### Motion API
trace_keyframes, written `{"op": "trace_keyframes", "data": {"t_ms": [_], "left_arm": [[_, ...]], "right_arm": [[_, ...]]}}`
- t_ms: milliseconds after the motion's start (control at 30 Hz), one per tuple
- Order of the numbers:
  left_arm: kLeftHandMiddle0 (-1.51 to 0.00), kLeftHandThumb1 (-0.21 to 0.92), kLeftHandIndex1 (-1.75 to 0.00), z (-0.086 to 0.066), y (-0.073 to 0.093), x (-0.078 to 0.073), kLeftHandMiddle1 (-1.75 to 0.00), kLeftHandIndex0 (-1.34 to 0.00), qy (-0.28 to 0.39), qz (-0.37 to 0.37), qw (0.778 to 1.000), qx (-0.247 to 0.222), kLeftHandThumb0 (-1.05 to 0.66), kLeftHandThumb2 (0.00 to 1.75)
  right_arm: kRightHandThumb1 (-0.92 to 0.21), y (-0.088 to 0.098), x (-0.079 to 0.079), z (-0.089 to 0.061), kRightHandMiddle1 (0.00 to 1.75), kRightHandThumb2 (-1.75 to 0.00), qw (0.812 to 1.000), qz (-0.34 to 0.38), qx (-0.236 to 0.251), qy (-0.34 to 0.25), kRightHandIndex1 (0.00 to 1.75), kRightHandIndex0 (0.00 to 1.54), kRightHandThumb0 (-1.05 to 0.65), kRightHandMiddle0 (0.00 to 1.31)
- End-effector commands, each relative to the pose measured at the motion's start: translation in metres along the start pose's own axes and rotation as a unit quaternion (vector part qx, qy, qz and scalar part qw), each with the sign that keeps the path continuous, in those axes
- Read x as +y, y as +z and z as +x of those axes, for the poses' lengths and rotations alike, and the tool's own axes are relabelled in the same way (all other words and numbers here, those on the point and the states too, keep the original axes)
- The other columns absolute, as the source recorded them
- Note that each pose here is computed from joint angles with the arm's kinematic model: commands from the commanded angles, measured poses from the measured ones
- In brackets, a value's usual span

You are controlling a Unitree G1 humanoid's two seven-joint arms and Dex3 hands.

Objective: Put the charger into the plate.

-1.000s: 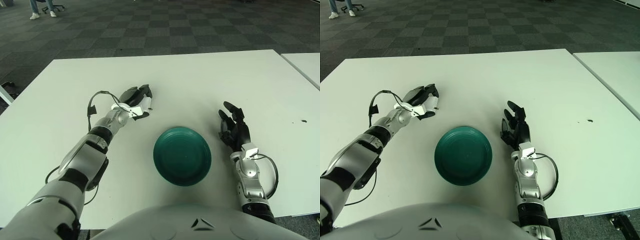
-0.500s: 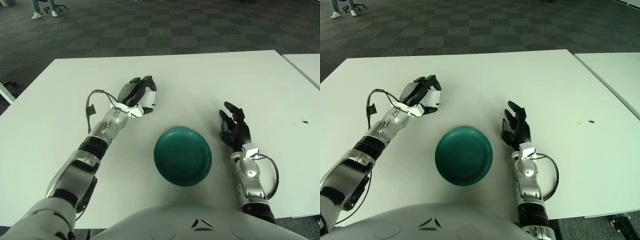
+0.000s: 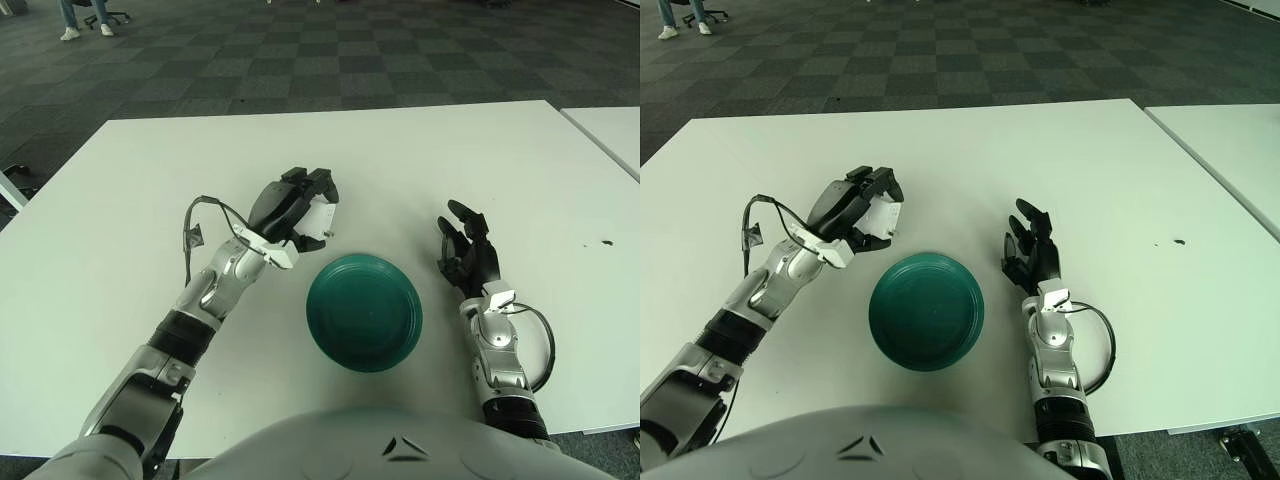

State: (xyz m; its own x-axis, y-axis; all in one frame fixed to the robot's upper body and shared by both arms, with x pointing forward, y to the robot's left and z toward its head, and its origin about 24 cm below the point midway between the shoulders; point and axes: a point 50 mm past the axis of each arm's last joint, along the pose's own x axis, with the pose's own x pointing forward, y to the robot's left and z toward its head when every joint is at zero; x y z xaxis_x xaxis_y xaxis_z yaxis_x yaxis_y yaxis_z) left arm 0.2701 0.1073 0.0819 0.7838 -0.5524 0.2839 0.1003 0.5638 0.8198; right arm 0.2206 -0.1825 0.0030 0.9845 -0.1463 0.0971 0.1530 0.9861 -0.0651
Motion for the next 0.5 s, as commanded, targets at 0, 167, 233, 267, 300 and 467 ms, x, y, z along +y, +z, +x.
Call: {"op": "trace_keyframes", "data": {"t_ms": [0, 167, 233, 267, 300, 467], "left_arm": [[-1.16, 0.36, -1.75, -0.001, 0.013, 0.005, -1.75, -0.57, -0.009, -0.010, 0.999, -0.035, -0.46, 1.26], [-1.13, 0.39, -1.75, -0.004, 0.030, -0.005, -1.75, -0.56, -0.041, -0.043, 0.995, -0.076, -0.45, 1.22], [-1.12, 0.39, -1.75, -0.004, 0.032, -0.006, -1.75, -0.55, -0.047, -0.047, 0.995, -0.080, -0.45, 1.22], [-1.12, 0.39, -1.75, -0.005, 0.033, -0.007, -1.75, -0.55, -0.050, -0.049, 0.994, -0.084, -0.45, 1.22], [-1.12, 0.40, -1.75, -0.005, 0.034, -0.008, -1.75, -0.55, -0.052, -0.050, 0.994, -0.087, -0.45, 1.21], [-1.11, 0.40, -1.75, -0.009, 0.038, -0.013, -1.75, -0.54, -0.064, -0.053, 0.992, -0.097, -0.45, 1.20]], "right_arm": [[-0.92, -0.020, -0.001, -0.014, 0.71, -0.71, 0.999, -0.006, 0.051, -0.001, 0.01, 0.41, -0.76, 0.00], [-0.92, -0.019, 0.001, -0.015, 0.73, -0.69, 0.999, -0.001, 0.050, -0.001, 0.02, 0.43, -0.77, 0.00], [-0.92, -0.019, 0.001, -0.015, 0.74, -0.69, 0.999, -0.001, 0.050, -0.002, 0.02, 0.43, -0.78, 0.00], [-0.92, -0.019, 0.001, -0.015, 0.74, -0.69, 0.999, -0.001, 0.050, -0.002, 0.02, 0.43, -0.78, 0.00], [-0.92, -0.019, 0.001, -0.015, 0.74, -0.69, 0.999, -0.001, 0.051, -0.003, 0.02, 0.43, -0.78, 0.00], [-0.92, -0.018, 0.001, -0.015, 0.73, -0.69, 0.999, -0.007, 0.052, -0.006, 0.02, 0.43, -0.78, 0.00]]}}
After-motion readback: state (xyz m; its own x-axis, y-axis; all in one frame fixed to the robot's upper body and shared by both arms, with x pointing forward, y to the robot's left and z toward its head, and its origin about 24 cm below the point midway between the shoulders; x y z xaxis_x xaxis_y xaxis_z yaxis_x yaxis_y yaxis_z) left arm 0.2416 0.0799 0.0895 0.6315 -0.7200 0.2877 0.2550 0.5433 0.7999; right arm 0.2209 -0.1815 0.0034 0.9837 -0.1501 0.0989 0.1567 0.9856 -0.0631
